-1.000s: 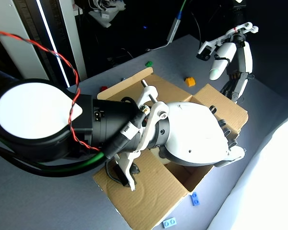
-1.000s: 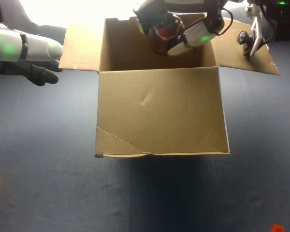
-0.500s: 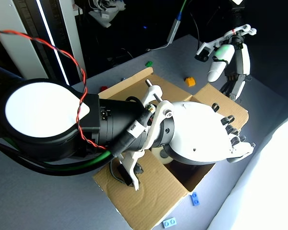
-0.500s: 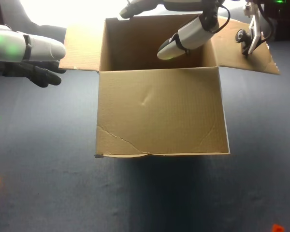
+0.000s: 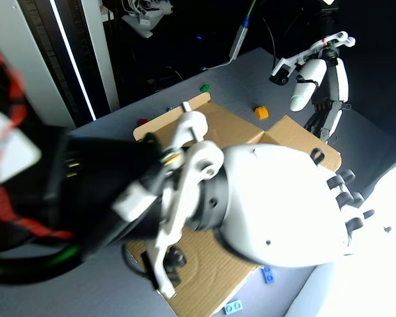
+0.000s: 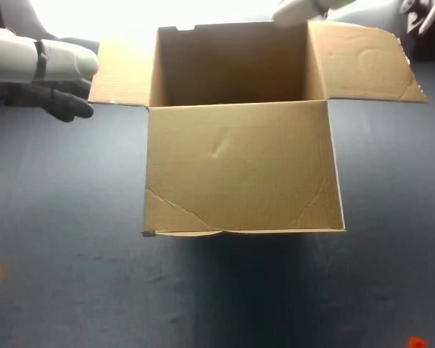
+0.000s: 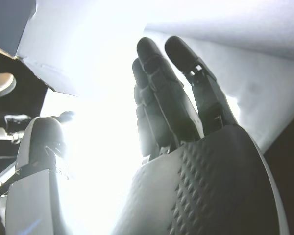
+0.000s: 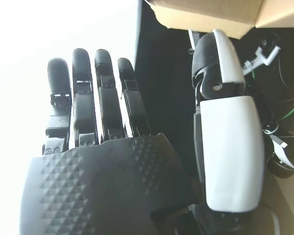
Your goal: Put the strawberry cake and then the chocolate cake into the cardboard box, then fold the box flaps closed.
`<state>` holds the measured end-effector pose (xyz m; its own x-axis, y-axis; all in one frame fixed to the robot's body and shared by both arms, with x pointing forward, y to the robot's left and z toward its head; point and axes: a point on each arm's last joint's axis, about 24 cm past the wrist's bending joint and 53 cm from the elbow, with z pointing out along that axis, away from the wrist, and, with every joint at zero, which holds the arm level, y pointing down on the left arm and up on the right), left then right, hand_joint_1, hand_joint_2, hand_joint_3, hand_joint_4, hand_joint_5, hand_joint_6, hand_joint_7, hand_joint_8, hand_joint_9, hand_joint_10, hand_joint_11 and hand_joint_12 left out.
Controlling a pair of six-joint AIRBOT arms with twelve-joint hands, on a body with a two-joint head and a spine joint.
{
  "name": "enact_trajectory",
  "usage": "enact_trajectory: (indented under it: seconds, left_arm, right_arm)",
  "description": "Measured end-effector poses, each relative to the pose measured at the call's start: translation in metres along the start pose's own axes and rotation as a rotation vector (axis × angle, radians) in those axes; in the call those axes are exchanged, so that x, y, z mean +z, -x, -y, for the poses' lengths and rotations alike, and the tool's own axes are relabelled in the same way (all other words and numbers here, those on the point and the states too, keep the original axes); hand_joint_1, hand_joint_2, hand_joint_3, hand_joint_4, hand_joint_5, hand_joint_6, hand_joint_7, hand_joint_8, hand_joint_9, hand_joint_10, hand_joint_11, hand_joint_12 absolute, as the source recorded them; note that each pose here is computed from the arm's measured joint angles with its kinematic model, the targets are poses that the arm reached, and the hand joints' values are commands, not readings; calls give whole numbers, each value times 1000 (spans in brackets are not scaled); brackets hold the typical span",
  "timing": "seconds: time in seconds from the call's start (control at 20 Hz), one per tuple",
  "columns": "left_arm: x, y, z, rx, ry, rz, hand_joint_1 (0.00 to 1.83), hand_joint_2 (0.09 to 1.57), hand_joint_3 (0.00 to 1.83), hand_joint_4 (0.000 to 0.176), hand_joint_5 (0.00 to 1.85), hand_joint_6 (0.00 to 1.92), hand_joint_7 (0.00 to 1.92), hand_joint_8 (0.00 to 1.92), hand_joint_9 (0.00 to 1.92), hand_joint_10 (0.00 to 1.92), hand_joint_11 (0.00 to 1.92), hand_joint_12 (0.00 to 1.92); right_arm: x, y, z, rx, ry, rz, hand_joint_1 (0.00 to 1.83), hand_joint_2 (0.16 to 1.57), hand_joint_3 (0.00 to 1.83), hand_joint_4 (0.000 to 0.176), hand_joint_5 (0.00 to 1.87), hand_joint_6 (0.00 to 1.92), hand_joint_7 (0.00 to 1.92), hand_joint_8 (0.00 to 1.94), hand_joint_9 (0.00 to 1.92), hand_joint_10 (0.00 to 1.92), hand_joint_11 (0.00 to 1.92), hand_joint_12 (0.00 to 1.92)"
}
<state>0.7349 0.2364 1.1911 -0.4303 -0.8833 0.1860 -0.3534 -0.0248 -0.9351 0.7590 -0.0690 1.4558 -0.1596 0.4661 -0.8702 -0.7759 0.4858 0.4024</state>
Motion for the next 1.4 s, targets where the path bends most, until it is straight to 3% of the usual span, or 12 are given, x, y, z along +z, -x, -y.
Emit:
enact_trajectory:
  seconds: [0.2, 0.4, 0.6, 0.75, 0.9, 1.1, 1.25, 1.4]
  left_arm:
    - [0, -1, 11, -2, -27, 1, 633, 1023, 0, 12, 483, 5, 685, 3, 802, 4, 268, 1180]
    - [1, -5, 30, -21, -74, -4, 620, 1032, 1, 7, 472, 2, 675, 0, 799, 2, 263, 1172]
    - [2, -12, 39, -35, -97, -21, 608, 1033, 1, 9, 469, 1, 679, 1, 801, 3, 271, 1184]
    - [2, -19, 44, -38, -108, -36, 616, 1031, 0, 10, 476, 3, 677, 4, 802, 4, 273, 1181]
    - [0, -25, 56, -54, -140, -48, 625, 1031, 0, 7, 486, 6, 674, 2, 796, 1, 263, 1175]
    - [0, -46, 64, -91, -160, -95, 615, 1028, 0, 11, 481, 3, 679, 3, 799, 2, 277, 1171]
    - [0, -64, 66, -113, -164, -129, 618, 1031, 0, 6, 477, 1, 677, 2, 796, 3, 259, 1190]
    - [0, -79, 63, -122, -158, -159, 594, 1041, 3, 5, 472, 3, 670, 2, 794, 2, 258, 1195]
  right_arm:
    - [-30, 37, 30, 62, -75, 88, 572, 1049, 0, 0, 300, 27, 364, 2, 228, 449, 0, 1226]
    - [-71, 62, 78, 139, -231, 196, 554, 1055, 1, 0, 310, 26, 358, 0, 234, 426, 0, 1211]
    - [-103, 54, 108, 199, -347, 232, 533, 1064, 4, 0, 314, 24, 356, 7, 241, 420, 0, 1210]
    - [-125, 49, 130, 292, -422, 268, 543, 1066, 4, 0, 319, 25, 358, 6, 238, 416, 0, 1212]
    - [-149, 32, 149, 346, -486, 267, 515, 1074, 6, 0, 307, 19, 358, 6, 247, 417, 0, 1215]
    - [-174, 19, 158, 230, -507, 209, 524, 1080, 6, 0, 294, 12, 353, 1, 235, 406, 0, 1182]
    - [-195, -1, 165, 122, -548, 128, 494, 1086, 5, 0, 290, 9, 356, 2, 246, 409, 0, 1207]
    - [-210, -21, 170, 97, -582, 67, 500, 1075, 0, 0, 300, 12, 356, 6, 260, 415, 0, 1218]
